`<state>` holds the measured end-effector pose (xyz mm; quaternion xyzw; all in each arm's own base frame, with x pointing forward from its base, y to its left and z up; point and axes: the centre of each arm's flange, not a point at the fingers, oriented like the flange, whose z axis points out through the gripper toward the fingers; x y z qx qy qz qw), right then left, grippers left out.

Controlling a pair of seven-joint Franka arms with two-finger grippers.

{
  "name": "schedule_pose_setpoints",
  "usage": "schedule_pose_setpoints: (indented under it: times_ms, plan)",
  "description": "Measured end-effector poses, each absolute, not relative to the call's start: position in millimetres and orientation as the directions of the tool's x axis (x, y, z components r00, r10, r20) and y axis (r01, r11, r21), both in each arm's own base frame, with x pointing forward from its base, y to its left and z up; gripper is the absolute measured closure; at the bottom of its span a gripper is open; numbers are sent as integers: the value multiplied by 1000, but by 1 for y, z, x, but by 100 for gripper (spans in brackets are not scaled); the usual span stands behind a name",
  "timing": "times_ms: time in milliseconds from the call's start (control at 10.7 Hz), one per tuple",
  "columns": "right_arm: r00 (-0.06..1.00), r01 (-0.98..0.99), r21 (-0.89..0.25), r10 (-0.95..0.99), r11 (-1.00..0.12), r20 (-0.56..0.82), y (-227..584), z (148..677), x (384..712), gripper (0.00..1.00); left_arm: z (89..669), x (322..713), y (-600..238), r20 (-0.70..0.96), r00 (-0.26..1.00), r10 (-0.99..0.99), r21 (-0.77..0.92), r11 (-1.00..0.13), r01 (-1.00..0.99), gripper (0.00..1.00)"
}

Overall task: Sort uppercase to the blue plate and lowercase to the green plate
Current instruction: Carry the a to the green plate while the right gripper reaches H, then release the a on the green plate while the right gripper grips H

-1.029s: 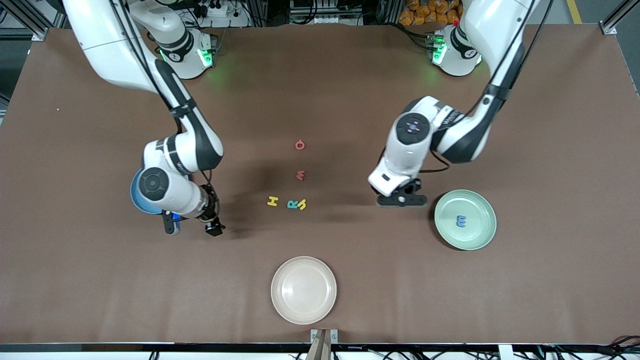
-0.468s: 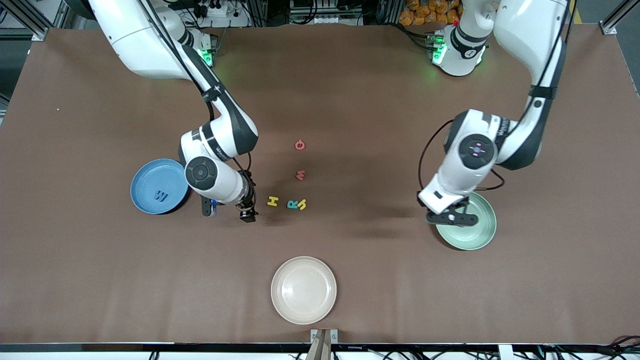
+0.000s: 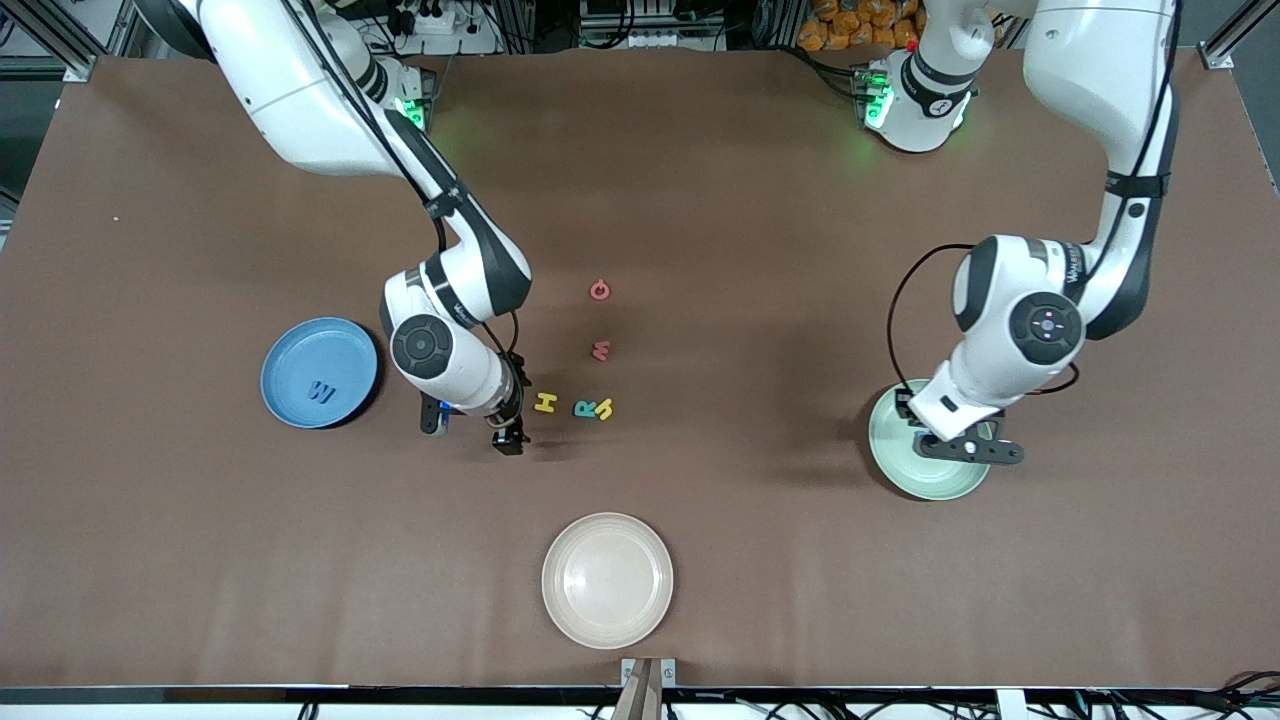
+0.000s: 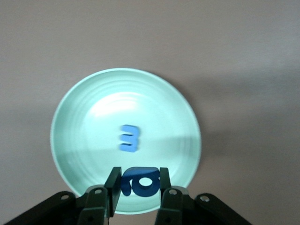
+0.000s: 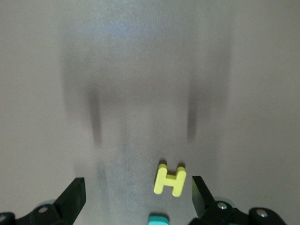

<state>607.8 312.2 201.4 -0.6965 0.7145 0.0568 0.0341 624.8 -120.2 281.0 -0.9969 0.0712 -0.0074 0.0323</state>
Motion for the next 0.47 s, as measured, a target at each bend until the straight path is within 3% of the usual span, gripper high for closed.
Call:
schedule_pose_setpoints:
  times_ms: [468]
  plan:
    - [-175,-984,65,-978,169,-113,317,179,602,0,238,621,-108,21,993,-119,-49,-992,-118,63]
